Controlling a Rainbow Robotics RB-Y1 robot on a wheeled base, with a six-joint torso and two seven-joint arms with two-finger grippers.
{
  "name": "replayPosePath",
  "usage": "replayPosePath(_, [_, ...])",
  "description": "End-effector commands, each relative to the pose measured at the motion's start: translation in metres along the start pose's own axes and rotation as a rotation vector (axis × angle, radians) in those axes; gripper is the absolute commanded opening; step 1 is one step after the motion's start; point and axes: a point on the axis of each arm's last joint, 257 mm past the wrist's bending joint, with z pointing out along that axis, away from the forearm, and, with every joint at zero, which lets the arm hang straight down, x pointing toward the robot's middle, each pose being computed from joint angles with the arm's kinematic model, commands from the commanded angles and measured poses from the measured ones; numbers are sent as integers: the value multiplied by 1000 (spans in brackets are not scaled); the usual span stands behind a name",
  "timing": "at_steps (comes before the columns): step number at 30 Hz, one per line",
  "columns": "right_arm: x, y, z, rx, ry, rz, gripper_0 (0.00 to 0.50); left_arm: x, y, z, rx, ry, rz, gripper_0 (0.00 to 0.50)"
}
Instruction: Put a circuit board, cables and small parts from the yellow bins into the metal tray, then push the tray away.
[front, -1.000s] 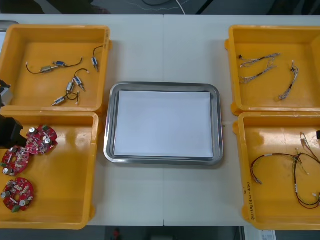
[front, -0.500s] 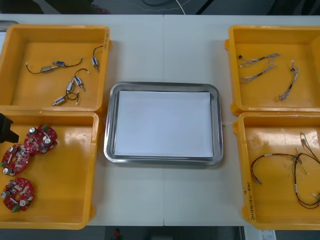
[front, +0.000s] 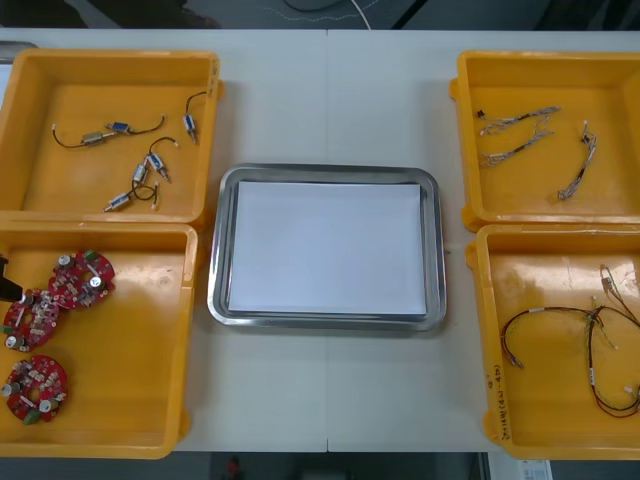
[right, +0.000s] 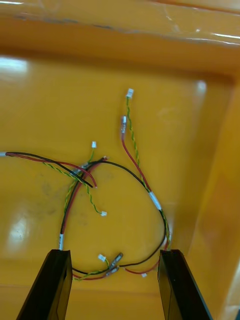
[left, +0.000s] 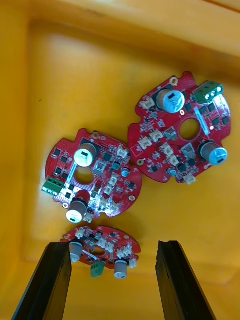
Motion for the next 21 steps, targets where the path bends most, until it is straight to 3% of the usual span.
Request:
replayPosePath(1, [8,-13,13,15,16,-142,500,1,24,2,-27,-40,-46,500])
replayPosePath(15, [11,-33,48,3,-10,-329,500,14,37,20,-4,-72,-91,500])
replayPosePath(21, [18,-32,59,1,7,-366,500,22,41,29,18,-80,-118,500])
